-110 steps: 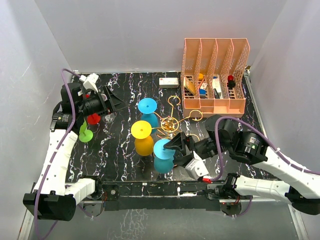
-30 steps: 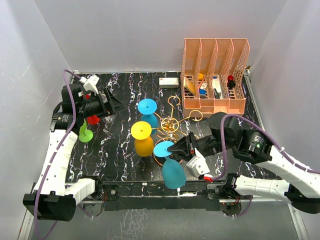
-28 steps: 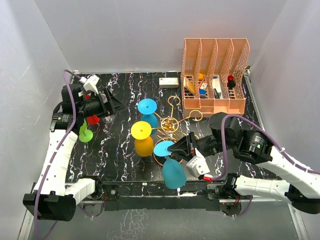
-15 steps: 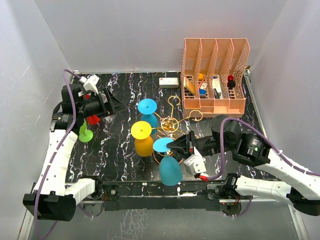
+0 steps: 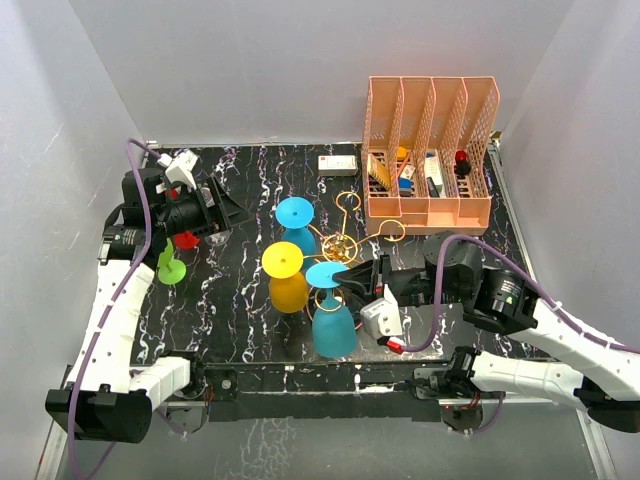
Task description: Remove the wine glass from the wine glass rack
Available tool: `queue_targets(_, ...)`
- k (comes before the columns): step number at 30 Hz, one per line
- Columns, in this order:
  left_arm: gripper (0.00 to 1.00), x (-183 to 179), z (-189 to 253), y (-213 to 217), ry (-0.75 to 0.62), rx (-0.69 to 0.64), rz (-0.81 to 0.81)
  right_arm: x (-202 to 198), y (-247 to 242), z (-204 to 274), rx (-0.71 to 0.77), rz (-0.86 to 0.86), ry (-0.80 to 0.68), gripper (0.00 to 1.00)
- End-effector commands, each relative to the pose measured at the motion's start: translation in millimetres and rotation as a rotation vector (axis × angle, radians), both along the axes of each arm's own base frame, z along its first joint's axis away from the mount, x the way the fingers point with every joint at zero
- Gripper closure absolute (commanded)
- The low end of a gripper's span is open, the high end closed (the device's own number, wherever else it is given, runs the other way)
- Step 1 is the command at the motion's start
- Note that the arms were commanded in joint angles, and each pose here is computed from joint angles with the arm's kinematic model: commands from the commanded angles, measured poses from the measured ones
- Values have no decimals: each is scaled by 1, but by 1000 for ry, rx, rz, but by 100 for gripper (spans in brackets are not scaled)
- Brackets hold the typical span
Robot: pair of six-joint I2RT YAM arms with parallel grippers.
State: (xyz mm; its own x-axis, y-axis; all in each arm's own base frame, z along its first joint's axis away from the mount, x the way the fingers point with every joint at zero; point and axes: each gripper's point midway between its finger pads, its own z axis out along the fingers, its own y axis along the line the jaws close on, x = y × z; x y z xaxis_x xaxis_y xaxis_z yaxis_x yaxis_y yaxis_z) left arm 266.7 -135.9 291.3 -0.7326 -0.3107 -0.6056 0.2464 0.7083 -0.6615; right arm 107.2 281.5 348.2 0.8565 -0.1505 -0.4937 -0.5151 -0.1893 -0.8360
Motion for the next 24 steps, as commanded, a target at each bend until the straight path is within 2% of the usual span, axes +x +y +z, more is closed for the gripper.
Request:
queue_targets(1,24,-6,19,1,-64,14,-10,8,2,26,96,-45,-38,92)
queue_targets(11,24,-7,22,5,-75,34,11,13,9,26,111,-50,-38,92)
queue_targets(17,24,-6,26,17,-96,85,79,10,20,32,144,-7,-37,92)
queue_targets(24,22,-8,38,27,-133,111,145,-16,28,45,181,139,-3,92)
